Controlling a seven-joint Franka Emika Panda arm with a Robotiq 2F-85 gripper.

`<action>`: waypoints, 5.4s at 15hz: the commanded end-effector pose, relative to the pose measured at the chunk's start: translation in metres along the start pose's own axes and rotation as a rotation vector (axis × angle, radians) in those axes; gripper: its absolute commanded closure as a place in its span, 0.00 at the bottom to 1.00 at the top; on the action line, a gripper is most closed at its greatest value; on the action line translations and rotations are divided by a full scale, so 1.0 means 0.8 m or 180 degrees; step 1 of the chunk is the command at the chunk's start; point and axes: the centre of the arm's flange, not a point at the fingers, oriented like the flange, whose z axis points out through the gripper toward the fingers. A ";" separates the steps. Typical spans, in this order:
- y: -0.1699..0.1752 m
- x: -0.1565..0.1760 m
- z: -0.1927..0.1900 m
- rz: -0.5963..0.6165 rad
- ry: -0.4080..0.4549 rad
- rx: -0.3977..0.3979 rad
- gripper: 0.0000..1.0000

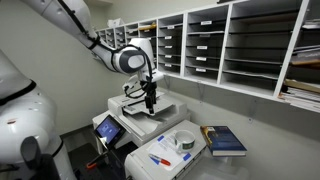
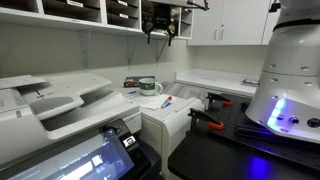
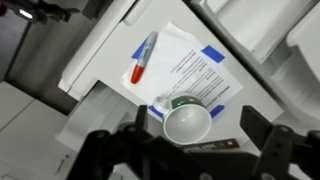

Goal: Put the pen in the cup

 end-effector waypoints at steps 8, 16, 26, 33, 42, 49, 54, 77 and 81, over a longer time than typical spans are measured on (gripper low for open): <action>0.044 0.024 0.166 0.1683 0.0463 -0.0824 0.00; 0.049 -0.008 0.257 0.1658 -0.0167 -0.0915 0.00; 0.043 -0.008 0.269 0.1628 -0.0087 -0.0839 0.00; 0.049 0.016 0.298 0.1285 -0.0186 -0.0506 0.00; 0.048 0.032 0.353 0.1271 -0.0329 -0.0593 0.47; 0.040 0.032 0.314 0.1223 -0.0414 -0.0345 0.99; 0.024 0.044 0.248 0.1229 -0.0589 0.0042 0.94; 0.039 0.245 0.294 0.2801 -0.1961 0.0956 0.37; 0.030 0.236 0.267 0.2654 -0.1717 0.0774 0.08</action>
